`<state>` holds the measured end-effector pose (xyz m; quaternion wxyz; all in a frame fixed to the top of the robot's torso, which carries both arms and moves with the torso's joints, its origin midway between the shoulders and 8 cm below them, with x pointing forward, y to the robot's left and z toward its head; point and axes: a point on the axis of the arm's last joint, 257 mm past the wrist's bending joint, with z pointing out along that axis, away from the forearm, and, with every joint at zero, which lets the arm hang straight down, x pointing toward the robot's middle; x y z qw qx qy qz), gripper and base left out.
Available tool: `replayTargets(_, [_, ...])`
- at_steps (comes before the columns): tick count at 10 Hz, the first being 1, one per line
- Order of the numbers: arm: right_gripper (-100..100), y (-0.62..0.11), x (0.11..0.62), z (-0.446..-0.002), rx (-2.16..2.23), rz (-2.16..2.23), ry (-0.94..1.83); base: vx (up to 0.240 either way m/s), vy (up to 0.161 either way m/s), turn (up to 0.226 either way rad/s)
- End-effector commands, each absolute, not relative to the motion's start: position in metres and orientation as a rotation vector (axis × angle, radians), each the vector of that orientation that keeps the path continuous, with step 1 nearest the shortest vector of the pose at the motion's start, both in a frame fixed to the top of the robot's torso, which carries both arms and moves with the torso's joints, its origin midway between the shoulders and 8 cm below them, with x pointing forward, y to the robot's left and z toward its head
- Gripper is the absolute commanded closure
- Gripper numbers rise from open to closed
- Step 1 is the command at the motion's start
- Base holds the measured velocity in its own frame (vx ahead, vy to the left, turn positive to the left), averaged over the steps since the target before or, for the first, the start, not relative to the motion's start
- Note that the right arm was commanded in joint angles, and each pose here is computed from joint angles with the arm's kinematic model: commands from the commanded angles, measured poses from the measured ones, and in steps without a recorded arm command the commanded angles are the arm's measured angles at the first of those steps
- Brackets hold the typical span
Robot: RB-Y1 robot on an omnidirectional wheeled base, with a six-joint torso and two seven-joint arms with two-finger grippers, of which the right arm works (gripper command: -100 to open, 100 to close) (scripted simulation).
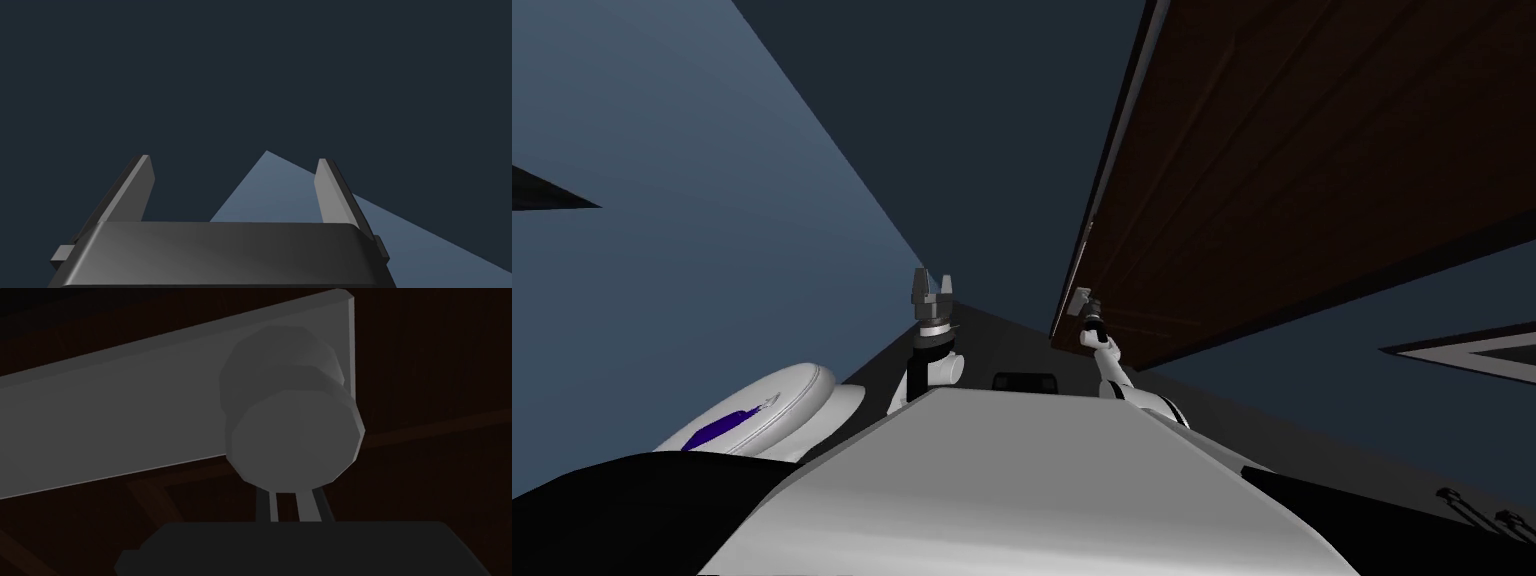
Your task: Pull the door open
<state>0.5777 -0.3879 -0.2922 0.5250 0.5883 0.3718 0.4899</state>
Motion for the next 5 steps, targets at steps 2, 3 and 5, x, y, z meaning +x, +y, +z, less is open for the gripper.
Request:
replayTargets(2, [100, -0.377, 0.582, -0.289, 1.47, 1.264, 0.816, -0.054, -0.024, 0.094])
replayTargets(3, [100, -0.382, 0.582, -0.289, 1.5, 1.289, 0.776, -0.06, -0.026, 0.175])
replayTargets(5, [-100, -0.396, 0.575, -0.295, 1.551, 1.31, 0.709, -0.099, -0.031, 0.05])
